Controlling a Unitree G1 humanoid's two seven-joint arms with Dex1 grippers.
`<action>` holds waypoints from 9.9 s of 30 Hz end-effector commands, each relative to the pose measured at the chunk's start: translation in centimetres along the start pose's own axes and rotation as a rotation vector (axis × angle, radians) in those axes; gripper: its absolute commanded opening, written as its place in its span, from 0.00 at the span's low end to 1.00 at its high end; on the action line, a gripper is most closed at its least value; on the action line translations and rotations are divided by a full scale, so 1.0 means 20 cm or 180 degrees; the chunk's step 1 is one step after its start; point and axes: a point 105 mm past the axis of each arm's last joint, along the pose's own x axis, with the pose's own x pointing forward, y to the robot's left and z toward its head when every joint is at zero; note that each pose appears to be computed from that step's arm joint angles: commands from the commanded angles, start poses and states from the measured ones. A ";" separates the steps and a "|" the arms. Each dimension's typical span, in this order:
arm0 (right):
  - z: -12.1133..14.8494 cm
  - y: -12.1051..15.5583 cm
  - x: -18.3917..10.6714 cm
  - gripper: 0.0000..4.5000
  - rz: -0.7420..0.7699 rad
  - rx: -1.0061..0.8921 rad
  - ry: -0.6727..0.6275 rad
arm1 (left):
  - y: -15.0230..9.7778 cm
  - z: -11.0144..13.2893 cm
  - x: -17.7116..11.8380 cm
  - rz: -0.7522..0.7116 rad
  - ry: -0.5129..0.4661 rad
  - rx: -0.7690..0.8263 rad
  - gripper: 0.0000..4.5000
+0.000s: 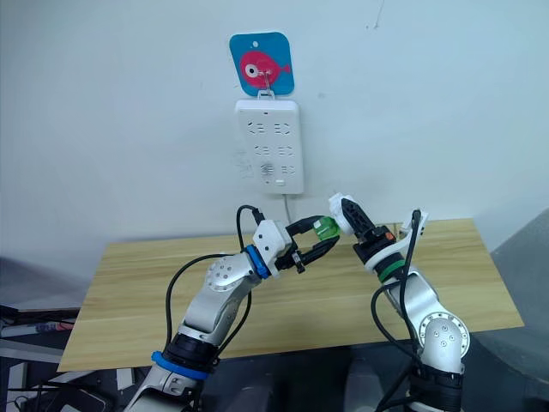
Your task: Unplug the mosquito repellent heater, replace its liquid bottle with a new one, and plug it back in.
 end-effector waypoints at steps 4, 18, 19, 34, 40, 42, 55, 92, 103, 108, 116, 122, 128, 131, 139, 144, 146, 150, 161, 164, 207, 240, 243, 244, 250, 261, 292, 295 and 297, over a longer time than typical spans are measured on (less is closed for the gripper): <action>-0.08 0.00 -0.07 0.99 0.0071 -0.0302 0.0725 | -0.02 0.05 -0.01 -0.0340 -0.0020 0.0379 0.51; -0.07 -0.02 -0.21 0.99 0.0300 -0.0356 0.2434 | -0.07 -0.07 -0.17 -0.1317 0.0312 0.0843 0.51; -0.08 -0.02 -0.22 0.99 0.0293 -0.0382 0.2517 | -0.07 -0.07 -0.17 -0.1350 0.0312 0.0873 0.51; -0.04 -0.07 -0.19 0.66 0.0312 -0.0448 0.2683 | -0.08 -0.06 -0.16 -0.1282 0.0220 0.0860 0.51; -0.03 -0.05 -0.20 0.66 0.0393 -0.0581 0.2788 | -0.08 -0.03 -0.14 -0.1263 0.0135 0.0406 0.51; -0.03 -0.03 -0.22 0.66 0.0450 -0.0612 0.2889 | -0.06 -0.01 -0.13 -0.1220 0.0174 -0.0291 0.51; -0.02 0.03 -0.26 0.66 0.0653 -0.0641 0.3122 | -0.08 0.04 -0.19 -0.1770 0.0902 -0.3686 0.67; 0.07 0.04 -0.22 0.66 0.0557 -0.0231 0.2648 | -0.11 0.02 -0.15 -0.1055 -0.0642 0.3191 1.00; 0.08 0.07 -0.23 0.66 0.0627 -0.0096 0.2570 | -0.14 0.04 -0.16 -0.0954 -0.0835 0.3214 0.50; 0.07 0.10 -0.24 0.66 0.0682 -0.0129 0.2646 | -0.15 0.04 -0.12 -0.1043 -0.0661 0.2307 0.50; 0.05 0.11 -0.27 0.66 0.0693 -0.0224 0.2841 | -0.07 0.23 -0.08 -0.1460 0.0015 -0.1687 0.50; 0.02 0.12 -0.29 0.66 0.0726 -0.0261 0.2953 | -0.02 0.18 -0.14 -0.1588 0.0369 -0.3701 0.50; 0.02 0.12 -0.28 0.66 0.0748 -0.0248 0.2909 | -0.05 0.14 -0.15 -0.1563 0.0515 -0.3906 0.66; 0.03 0.12 -0.28 0.66 0.0756 -0.0221 0.2887 | -0.03 0.15 -0.15 -0.1469 0.0472 -0.3863 0.85; 0.08 0.10 -0.27 0.66 0.0669 -0.0153 0.2704 | 0.24 0.10 -0.25 -0.0615 0.0394 -0.2667 1.00; 0.15 0.07 -0.23 0.66 0.0546 -0.0074 0.2462 | 0.13 0.11 -0.34 -0.1031 0.0666 -0.0717 1.00; 0.17 0.06 -0.21 0.66 0.0519 -0.0050 0.2392 | 0.08 0.09 -0.35 -0.1171 0.0636 0.0299 1.00; 0.19 0.06 -0.19 0.66 0.0501 -0.0014 0.2337 | 0.04 0.13 -0.32 -0.1114 0.0078 0.2216 1.00; 0.13 0.14 -0.16 0.66 0.0658 0.0151 0.2385 | 0.00 0.17 -0.16 -0.0895 -0.0826 0.3677 1.00; 0.11 0.15 -0.17 0.66 0.0673 0.0175 0.2403 | -0.02 0.16 -0.13 -0.0932 -0.0903 0.3749 1.00; 0.09 0.16 -0.26 0.66 0.0534 -0.0069 0.2773 | -0.07 0.10 -0.37 -0.1523 0.0978 -0.4272 0.50; 0.19 0.13 -0.19 0.66 0.0487 0.0054 0.2324 | 0.06 0.19 -0.31 -0.0786 -0.0120 0.2908 1.00; 0.18 0.14 -0.18 0.66 0.0517 0.0064 0.2355 | 0.04 0.22 -0.28 -0.0771 -0.0529 0.3461 1.00; 0.17 0.14 -0.18 0.66 0.0525 0.0067 0.2363 | 0.03 0.22 -0.27 -0.0803 -0.0597 0.3566 1.00; 0.15 0.16 -0.17 0.66 0.0612 0.0059 0.2429 | 0.00 0.18 -0.22 -0.0884 -0.0819 0.3745 1.00; 0.10 0.19 -0.16 0.66 0.0718 0.0052 0.2520 | -0.03 0.18 -0.17 -0.0857 -0.1055 0.3838 1.00; 0.05 0.16 -0.32 0.66 0.0595 -0.0029 0.2930 | -0.01 0.20 -0.26 -0.1370 0.0288 -0.2949 0.50; 0.05 0.16 -0.33 0.66 0.0564 -0.0068 0.2949 | -0.01 0.19 -0.32 -0.1426 0.0399 -0.3610 0.50; 0.06 0.15 -0.34 0.66 0.0536 -0.0087 0.2942 | -0.02 0.16 -0.37 -0.1438 0.0554 -0.3819 0.50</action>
